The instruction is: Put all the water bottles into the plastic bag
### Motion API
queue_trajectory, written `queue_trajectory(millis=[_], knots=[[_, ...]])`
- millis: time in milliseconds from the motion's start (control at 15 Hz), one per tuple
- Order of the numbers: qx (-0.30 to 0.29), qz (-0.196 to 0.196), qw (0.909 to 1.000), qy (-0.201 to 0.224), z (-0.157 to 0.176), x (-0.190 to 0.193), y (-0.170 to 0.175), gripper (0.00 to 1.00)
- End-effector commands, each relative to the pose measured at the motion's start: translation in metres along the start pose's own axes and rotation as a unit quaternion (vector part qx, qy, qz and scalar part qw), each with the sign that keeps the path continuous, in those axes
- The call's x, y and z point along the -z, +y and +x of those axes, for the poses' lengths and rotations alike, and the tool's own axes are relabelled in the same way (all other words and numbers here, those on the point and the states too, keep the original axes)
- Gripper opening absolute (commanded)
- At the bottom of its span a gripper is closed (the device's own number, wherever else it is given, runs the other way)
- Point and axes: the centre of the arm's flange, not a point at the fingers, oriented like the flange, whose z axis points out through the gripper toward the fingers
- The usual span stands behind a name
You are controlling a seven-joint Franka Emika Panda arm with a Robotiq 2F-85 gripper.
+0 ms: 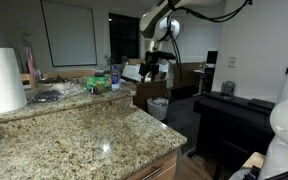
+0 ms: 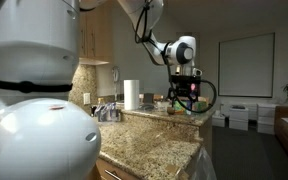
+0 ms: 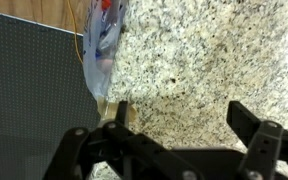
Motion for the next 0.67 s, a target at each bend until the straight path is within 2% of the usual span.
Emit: queue_trajectory(millis=[0,200,267,333,600], knots=[[-0.068,-0.062,0.9951,-0.037,-0.027,0.009,-0.037,1.0],[-0.124,-0.1,0.9848,-0.069,-0.038,0.012,-0.05,1.0],[-0.132,-0.085,0.9845,-0.078,-0.042,0.011,-0.051,1.0],[-0.108,-0.085,0.9885,-0.063,-0.027,0.007,-0.044,1.0],[-0.11,-0.085,0.9881,-0.065,-0.028,0.008,-0.045,1.0]])
